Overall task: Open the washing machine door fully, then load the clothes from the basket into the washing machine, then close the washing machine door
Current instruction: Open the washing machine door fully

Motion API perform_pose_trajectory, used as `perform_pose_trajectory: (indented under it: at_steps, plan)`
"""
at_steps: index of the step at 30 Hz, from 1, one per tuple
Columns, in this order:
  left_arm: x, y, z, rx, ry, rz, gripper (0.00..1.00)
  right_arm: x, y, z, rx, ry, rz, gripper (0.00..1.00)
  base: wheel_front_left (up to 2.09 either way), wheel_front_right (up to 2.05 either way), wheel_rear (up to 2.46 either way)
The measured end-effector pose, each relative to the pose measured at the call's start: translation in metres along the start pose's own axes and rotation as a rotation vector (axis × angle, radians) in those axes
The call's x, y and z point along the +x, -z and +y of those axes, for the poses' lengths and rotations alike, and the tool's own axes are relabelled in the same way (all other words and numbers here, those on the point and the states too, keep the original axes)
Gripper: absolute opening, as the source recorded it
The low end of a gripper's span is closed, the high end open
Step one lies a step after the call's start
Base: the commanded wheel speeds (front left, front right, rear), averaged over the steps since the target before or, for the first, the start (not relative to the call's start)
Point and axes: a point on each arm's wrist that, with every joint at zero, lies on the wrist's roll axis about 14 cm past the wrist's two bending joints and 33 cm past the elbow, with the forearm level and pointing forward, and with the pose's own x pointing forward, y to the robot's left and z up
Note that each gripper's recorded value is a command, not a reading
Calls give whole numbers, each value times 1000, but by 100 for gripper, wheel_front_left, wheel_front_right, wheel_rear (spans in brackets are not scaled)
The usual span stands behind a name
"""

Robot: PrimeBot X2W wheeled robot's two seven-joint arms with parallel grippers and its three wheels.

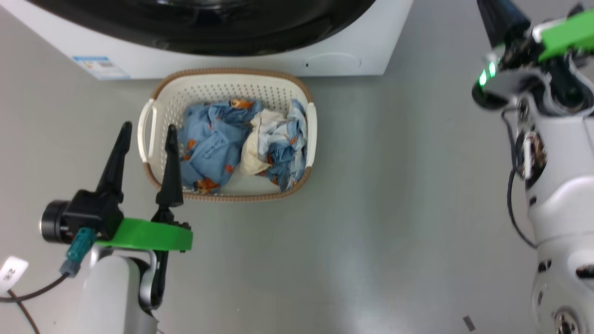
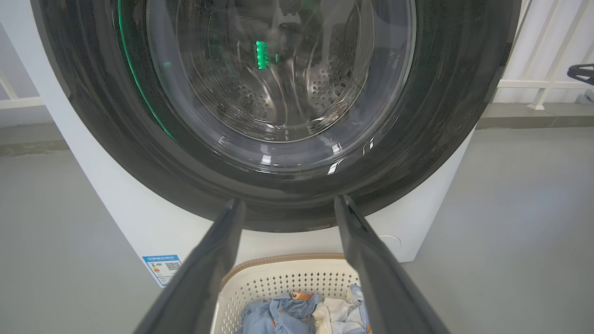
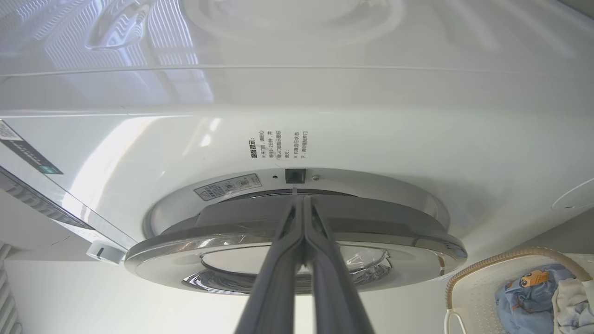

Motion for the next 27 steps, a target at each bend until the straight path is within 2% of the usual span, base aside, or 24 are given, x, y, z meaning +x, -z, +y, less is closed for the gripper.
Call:
perform_pose_trajectory:
  at_steps: [19, 27]
  plan:
    - [4, 28, 9, 7, -19, 65, 100, 83, 38, 29, -28, -54, 190, 0, 0, 0, 0]
    - [6, 29, 11, 11, -23, 68, 100, 96, 44, 22, -66, -10, 238, 0, 0, 0, 0]
